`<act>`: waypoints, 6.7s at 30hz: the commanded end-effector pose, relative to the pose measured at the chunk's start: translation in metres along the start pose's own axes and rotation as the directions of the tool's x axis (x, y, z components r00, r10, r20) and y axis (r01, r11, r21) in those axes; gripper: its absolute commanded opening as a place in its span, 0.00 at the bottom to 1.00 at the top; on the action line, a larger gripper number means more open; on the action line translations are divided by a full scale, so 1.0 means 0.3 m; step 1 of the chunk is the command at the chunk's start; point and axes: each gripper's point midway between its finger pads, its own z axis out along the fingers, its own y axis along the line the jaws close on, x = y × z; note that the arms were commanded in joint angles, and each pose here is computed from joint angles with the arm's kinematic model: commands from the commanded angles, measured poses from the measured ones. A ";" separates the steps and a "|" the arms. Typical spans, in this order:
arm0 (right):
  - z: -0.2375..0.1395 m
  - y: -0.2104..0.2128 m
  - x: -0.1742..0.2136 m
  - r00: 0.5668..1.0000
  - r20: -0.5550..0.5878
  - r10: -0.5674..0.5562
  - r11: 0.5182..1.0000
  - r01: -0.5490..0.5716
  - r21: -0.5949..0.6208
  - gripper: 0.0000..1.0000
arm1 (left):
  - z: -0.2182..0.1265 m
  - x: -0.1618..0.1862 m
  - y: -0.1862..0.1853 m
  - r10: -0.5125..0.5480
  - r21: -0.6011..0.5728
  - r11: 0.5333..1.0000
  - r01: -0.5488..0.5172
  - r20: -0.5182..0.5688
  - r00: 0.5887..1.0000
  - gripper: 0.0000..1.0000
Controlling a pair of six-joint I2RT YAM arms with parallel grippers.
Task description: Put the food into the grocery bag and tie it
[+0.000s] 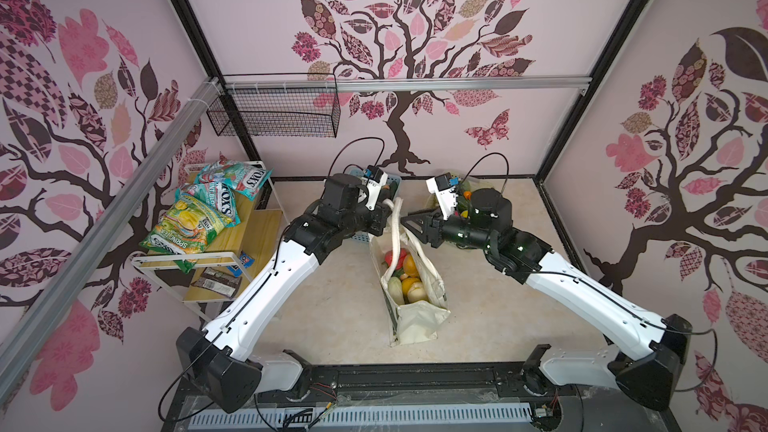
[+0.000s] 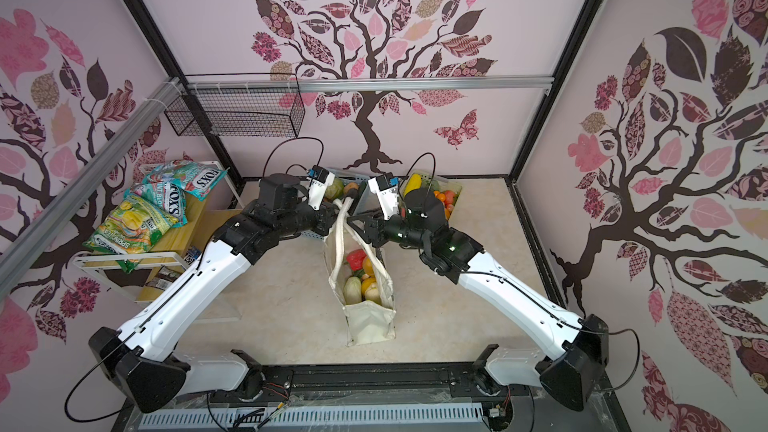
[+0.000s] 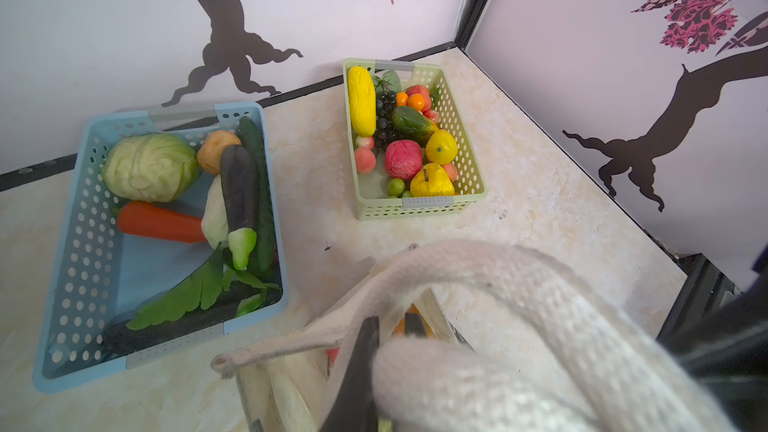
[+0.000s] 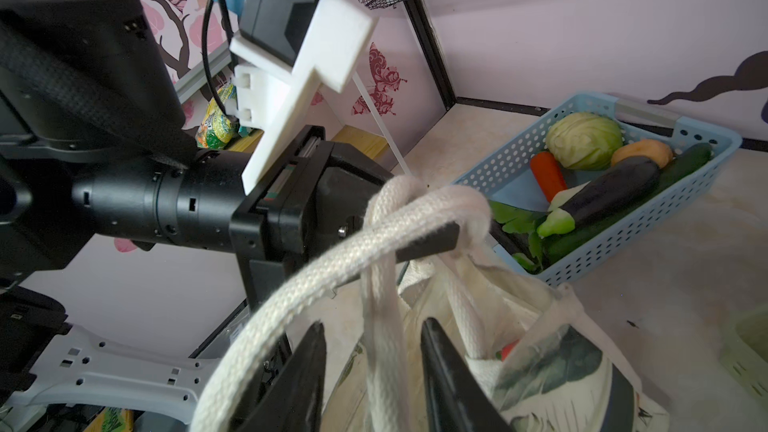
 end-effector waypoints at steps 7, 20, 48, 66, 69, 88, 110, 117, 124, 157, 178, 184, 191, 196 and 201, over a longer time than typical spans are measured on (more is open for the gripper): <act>-0.136 -0.182 0.042 0.996 0.001 -0.088 0.964 0.085 0.252 0.47 | -0.040 -0.048 -0.008 -0.005 0.011 1.000 0.004 0.081 0.997 0.00; 0.005 -0.147 0.190 0.952 -0.096 -0.290 0.957 0.289 -0.031 0.50 | -0.036 -0.039 -0.059 0.053 0.096 0.994 -0.058 0.050 0.997 0.00; -0.030 0.113 0.282 0.916 0.130 -0.380 0.726 0.382 -0.571 0.64 | 0.059 -0.125 -0.142 -0.029 0.253 0.967 0.013 0.058 0.998 0.00; 0.008 0.173 0.368 0.857 0.225 -0.463 0.579 0.485 -0.655 0.69 | 0.099 -0.156 -0.153 -0.059 0.276 0.960 0.040 0.059 0.997 0.00; -0.002 0.195 0.344 0.843 0.266 -0.467 0.556 0.514 -0.653 0.69 | 0.103 -0.157 -0.151 -0.064 0.278 0.960 0.045 0.058 0.996 0.00; 0.053 0.220 0.206 0.824 0.338 -0.454 0.626 0.565 -0.537 0.73 | 0.049 -0.157 -0.104 -0.082 0.160 0.985 0.067 0.086 0.993 0.38; 0.059 0.148 0.168 0.863 0.253 -0.437 0.770 0.504 -0.392 0.73 | -0.151 -0.038 -0.073 -0.062 0.071 0.995 0.066 -0.052 0.997 0.83; 0.044 0.144 0.175 0.873 0.249 -0.419 0.786 0.486 -0.383 0.73 | -0.173 -0.001 -0.033 -0.089 0.048 0.995 0.093 -0.075 0.993 0.85; 0.039 0.146 0.176 0.876 0.242 -0.417 0.787 0.481 -0.385 0.73 | -0.254 0.009 0.021 -0.118 -0.003 0.993 0.118 -0.027 0.993 0.75; 0.042 0.135 0.155 0.875 0.229 -0.427 0.803 0.483 -0.348 0.72 | -0.310 0.285 -0.340 0.276 0.329 0.917 -0.226 -0.114 0.954 0.62; 0.045 0.145 0.171 0.884 0.211 -0.417 0.795 0.468 -0.386 0.72 | -0.322 0.182 -0.364 0.248 0.314 0.918 -0.241 0.021 0.969 0.01; 0.030 0.159 0.178 0.882 0.221 -0.416 0.783 0.471 -0.406 0.72 | -0.353 0.121 -0.353 0.219 0.289 0.927 -0.238 0.098 0.971 0.00; 0.004 0.190 0.182 0.881 0.241 -0.407 0.758 0.473 -0.450 0.72 | -0.310 0.130 -0.303 0.177 0.253 0.949 -0.186 0.059 0.982 0.00; -0.026 0.212 0.186 0.879 0.267 -0.395 0.739 0.476 -0.477 0.73 | -0.289 0.129 -0.288 0.159 0.244 0.955 -0.167 0.053 0.986 0.01; -0.031 0.225 0.183 0.891 0.256 -0.376 0.739 0.455 -0.498 0.74 | -0.274 0.121 -0.300 0.150 0.266 0.951 -0.159 0.051 0.987 0.04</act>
